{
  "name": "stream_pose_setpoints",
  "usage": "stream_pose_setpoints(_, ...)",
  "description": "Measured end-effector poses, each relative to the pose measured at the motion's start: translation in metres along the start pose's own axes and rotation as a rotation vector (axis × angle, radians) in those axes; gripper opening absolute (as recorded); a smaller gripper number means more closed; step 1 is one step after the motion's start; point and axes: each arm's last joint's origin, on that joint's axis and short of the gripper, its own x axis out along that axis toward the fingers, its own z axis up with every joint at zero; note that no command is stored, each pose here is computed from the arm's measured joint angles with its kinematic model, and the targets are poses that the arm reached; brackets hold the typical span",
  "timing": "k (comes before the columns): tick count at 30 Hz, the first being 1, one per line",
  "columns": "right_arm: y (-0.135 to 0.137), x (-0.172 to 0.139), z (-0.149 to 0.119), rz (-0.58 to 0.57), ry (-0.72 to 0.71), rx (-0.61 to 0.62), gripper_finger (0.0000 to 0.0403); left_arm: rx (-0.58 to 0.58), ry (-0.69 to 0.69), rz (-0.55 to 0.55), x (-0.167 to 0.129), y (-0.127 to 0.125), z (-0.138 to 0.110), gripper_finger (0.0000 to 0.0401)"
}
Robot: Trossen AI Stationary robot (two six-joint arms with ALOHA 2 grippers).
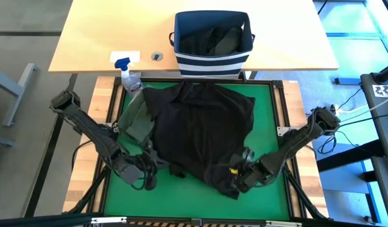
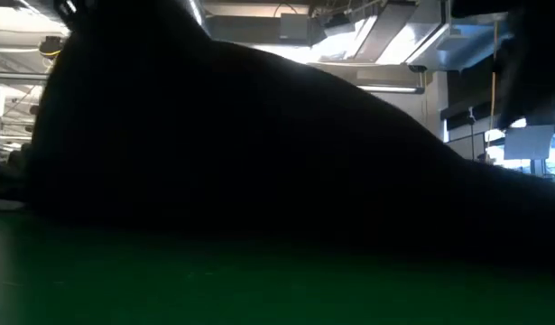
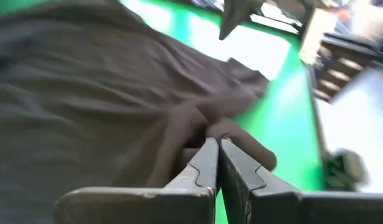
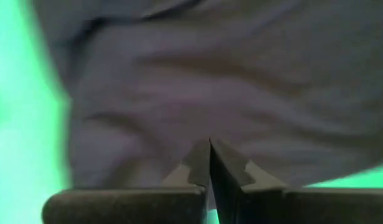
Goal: Fold Laundry from Bin
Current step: Fold the black shirt
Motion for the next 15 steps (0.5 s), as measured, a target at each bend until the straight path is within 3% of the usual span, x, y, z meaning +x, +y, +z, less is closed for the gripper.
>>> stream_pose_setpoints(3,-0.013,0.002,0.012,-0.109,-0.045,0.048,0.0009,-0.002,-0.085,0.107,-0.001,0.007,0.006,0.0004)
stream_pose_setpoints(5,-0.019,0.007,0.021,-0.107,-0.029,0.117,0.0009,-0.008,-0.105,0.142,0.001,0.01,0.008,0.0004)
stream_pose_setpoints(10,-0.008,0.01,0.032,0.149,0.103,0.18,0.0052,-0.036,-0.046,0.11,0.008,0.016,0.011,0.0004)
stream_pose_setpoints(15,0.021,-0.005,0.009,0.36,0.184,0.097,0.0141,-0.039,-0.03,0.095,0.008,0.016,0.011,0.0005)
